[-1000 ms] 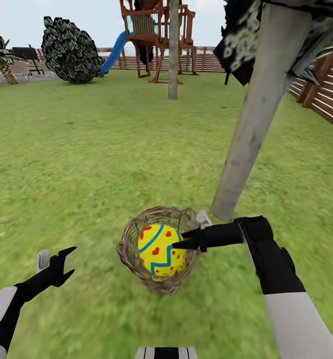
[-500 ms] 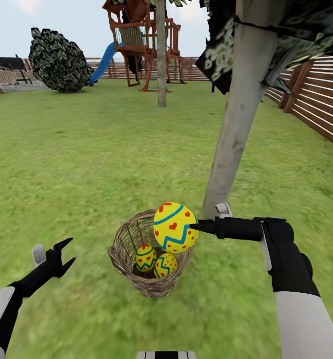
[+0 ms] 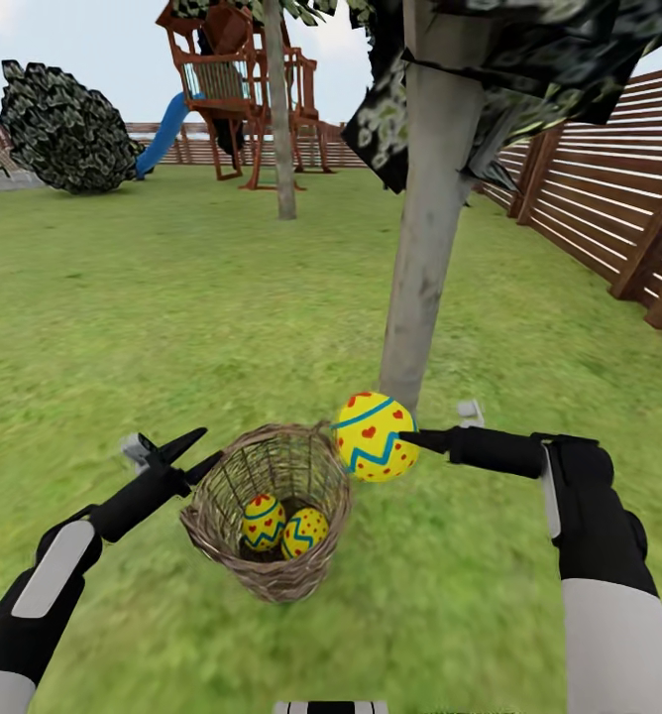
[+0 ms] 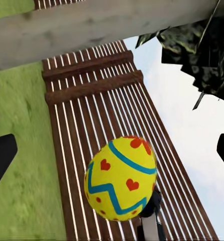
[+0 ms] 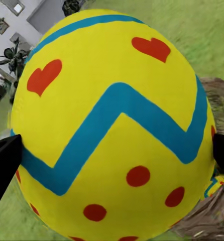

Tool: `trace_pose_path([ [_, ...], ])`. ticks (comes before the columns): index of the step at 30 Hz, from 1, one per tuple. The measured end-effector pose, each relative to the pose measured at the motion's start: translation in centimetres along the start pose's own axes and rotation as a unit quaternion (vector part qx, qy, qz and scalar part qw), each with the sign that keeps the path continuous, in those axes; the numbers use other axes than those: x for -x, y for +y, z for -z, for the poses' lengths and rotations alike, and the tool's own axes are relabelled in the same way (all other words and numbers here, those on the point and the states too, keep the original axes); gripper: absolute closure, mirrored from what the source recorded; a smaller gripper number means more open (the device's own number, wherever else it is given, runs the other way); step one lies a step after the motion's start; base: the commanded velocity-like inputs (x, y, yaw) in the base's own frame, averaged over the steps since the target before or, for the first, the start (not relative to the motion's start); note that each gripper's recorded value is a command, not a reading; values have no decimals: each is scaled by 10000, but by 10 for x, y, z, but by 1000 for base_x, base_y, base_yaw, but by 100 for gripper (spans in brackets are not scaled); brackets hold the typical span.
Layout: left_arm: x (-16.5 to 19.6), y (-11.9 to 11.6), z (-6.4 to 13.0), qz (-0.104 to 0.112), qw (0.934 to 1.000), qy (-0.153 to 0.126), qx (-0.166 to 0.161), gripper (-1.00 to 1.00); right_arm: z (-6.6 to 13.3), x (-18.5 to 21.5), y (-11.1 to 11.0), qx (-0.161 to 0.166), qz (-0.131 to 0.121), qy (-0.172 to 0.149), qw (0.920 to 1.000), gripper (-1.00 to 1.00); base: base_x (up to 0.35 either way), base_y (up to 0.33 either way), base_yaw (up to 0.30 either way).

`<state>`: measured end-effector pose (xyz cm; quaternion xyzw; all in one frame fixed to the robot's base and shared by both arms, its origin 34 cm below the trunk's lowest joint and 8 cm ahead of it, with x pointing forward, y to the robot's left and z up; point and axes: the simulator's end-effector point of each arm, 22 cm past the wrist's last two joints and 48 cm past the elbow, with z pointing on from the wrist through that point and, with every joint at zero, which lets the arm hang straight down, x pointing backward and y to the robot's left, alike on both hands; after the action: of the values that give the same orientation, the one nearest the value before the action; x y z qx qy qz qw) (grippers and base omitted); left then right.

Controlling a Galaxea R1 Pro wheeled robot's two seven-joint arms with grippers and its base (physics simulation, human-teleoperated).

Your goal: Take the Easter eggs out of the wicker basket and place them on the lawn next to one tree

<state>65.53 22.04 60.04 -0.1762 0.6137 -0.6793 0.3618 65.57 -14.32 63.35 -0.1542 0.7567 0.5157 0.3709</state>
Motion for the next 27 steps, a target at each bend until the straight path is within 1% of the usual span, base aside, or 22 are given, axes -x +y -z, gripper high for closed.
trace_pose_path([
  [4, 0, -3, -1, -23, 10000, 4, -19, -100, 3, 2, -20, -502, 24, -23, 9987, 100, 0, 0, -222],
  [6, 0, -4, -1, -34, 10000, 0, -25, -100, 0, 2, -20, -537, 58, -14, 9985, 100, 0, 0, -222],
  [8, 1, -6, -1, -43, 10000, -2, -37, -100, -2, 2, -26, -691, 142, -25, 9975, 100, 0, 0, -222],
  [10, -6, -8, -7, 29, 9999, -11, -121, -100, 0, 4, -39, -1013, 189, -41, 9947, 100, 0, -8, -222],
  [11, -9, -8, -11, 61, 9999, -10, -153, -100, 0, 4, -41, -1075, 230, -29, 9939, 100, 0, -94, -222],
  [13, -14, -9, -16, 106, 9997, -8, -197, -100, 1, 1, -47, -1224, 388, 72, 9917, 100, 0, -212, -222],
  [14, -16, -10, -17, 114, 9997, -6, -210, -100, 2, -3, -54, -1363, 487, 168, 9893, 100, 0, -276, -222],
  [15, -19, -10, -19, 121, 9997, 21, -216, -100, 4, -19, -69, -1612, 596, 397, 9843, 100, 0, -287, -222],
  [16, -21, -10, -20, 126, 9997, 54, -219, -100, 5, -32, -79, -1721, 641, 545, 9815, 100, 0, -291, -222],
  [17, -23, -11, -21, 127, 9996, 79, -223, -100, 4, -41, -85, -1737, 632, 617, 9808, 100, 0, -290, -222],
  [18, -26, -11, -23, 131, 9996, 111, -227, -100, 3, -54, -93, -1751, 570, 720, 9803, 100, 0, -224, -222],
  [20, -31, -12, -25, 137, 9995, 184, -231, -100, 1, -65, -99, -1757, 524, 808, 9797, 100, 0, -69, -222],
  [25, -37, -15, -30, 156, 9992, 234, -283, -100, 2, -65, -100, -1765, 591, 808, 9792, 100, 0, -49, -222],
  [27, -37, -16, -30, 146, 9992, 229, -278, -100, 5, -62, -110, -2023, 664, 774, 9740, 100, 0, -274, -222],
])
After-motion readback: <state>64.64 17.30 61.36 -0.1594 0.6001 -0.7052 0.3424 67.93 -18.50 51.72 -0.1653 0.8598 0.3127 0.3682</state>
